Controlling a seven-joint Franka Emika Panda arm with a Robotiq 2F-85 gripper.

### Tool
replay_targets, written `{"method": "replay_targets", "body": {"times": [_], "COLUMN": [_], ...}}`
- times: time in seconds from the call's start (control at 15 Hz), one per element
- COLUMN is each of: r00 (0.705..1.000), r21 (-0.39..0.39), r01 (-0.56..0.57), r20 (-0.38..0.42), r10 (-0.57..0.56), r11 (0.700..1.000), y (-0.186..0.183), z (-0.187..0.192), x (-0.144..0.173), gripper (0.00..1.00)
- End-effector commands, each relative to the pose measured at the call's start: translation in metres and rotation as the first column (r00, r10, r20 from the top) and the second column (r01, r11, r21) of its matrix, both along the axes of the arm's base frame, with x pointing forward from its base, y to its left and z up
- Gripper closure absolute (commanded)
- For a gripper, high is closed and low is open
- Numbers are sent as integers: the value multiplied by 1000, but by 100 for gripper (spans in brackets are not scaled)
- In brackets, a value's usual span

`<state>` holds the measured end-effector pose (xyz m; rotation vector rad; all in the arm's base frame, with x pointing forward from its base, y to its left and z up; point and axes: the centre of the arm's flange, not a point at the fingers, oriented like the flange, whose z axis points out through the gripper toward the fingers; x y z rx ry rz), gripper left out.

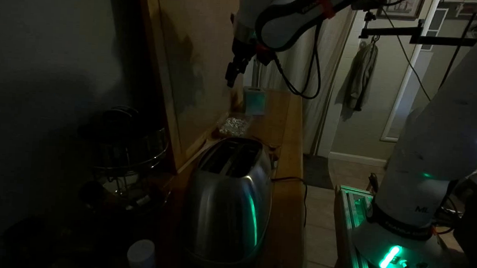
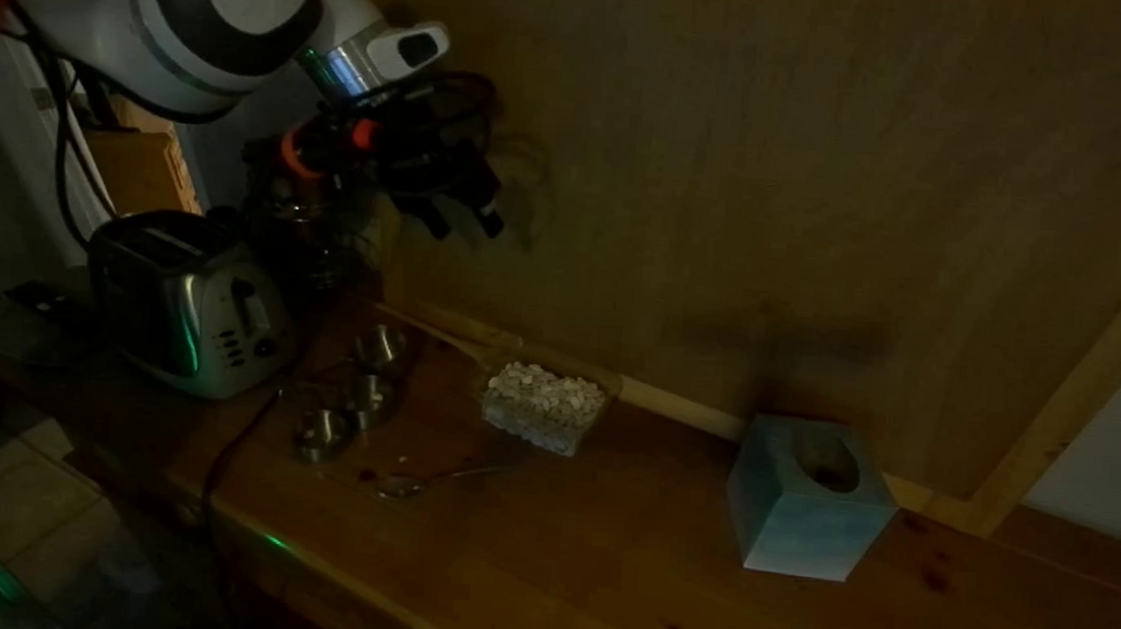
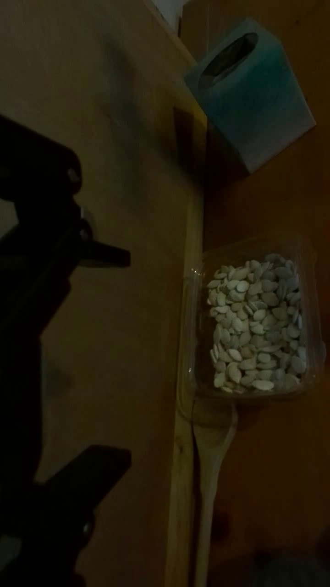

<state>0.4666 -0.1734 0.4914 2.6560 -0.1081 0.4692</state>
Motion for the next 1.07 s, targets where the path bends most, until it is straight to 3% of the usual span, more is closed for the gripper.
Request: {"method": "replay_targets", "body": {"times": [0.0,0.13,0.2,0.53,0.67,1.0], "r00": [993,982,991,990,989,972], "r21": [15,-26,-4,-2,-15,155], "r01": [-15,4,7,6,42,51], "r20": [-116,-187,-133,-139,-142,-232], "r10": [17,-9,-8,-7,-44,-14], "r11": [1000,1000,1000,1000,999,987], "y": [-44,-69,-48,-50,-69,-115], "z": [-6,-19,-19,-21,-26,-48], "x": [26,22,9,11,5,-5], "gripper": [0,0,0,0,0,0]}}
